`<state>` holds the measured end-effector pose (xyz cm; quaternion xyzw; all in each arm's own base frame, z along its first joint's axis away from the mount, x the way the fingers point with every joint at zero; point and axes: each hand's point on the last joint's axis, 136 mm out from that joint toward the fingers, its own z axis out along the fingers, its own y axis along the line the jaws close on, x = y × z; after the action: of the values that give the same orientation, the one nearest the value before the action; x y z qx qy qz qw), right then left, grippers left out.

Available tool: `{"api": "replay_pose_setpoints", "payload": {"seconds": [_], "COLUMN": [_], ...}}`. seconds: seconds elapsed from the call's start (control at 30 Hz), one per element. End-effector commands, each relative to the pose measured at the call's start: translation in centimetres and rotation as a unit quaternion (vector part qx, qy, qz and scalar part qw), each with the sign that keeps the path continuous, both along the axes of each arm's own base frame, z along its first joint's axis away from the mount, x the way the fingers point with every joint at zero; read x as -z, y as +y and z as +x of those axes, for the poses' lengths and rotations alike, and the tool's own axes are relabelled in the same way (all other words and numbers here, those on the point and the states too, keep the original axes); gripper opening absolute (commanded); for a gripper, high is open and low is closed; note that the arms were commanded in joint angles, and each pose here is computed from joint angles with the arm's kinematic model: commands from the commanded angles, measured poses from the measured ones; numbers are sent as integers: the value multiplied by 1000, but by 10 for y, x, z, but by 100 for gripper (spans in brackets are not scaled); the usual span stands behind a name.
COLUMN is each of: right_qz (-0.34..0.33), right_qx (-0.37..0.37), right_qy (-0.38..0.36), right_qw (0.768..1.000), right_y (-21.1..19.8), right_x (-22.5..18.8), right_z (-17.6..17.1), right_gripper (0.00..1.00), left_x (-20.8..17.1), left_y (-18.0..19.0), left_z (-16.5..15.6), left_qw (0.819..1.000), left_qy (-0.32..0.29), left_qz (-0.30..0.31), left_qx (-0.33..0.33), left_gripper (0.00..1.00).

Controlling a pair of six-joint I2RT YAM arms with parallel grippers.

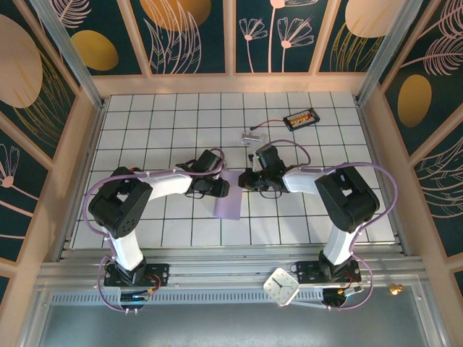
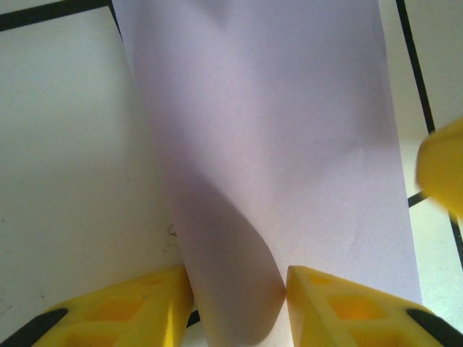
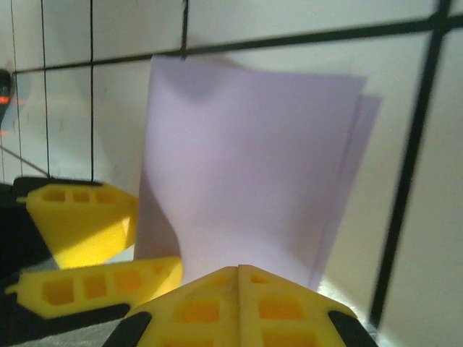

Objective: Fold a paper plane with a square sheet of paper (pick it up from the middle)

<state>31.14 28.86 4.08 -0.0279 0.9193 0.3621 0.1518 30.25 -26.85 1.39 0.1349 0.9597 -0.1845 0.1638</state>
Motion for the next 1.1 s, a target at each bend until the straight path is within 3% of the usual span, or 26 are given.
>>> {"api": "replay_pose_setpoints", "payload": {"seconds": [0.0,0.27,1.07], "right_qz": [-13,-33,-35], "right_qx": [17,34,27], "right_qy": [-22,-14,-3], "right_qw": [1000,999,999], "right_y": [-7,-20,-22], "right_x": [-8,11,26], "right_z": [18,36,41], "right_gripper": [0,0,0], "left_x": [37,39,42], "left_y": [22,23,25], "left_z": [-23,-23,-26], "left_qw": [998,997,996], "left_qy": [43,46,53], "left_qz": [55,61,72], "left_qx": [5,8,19], "left_gripper": [42,43,45]}}
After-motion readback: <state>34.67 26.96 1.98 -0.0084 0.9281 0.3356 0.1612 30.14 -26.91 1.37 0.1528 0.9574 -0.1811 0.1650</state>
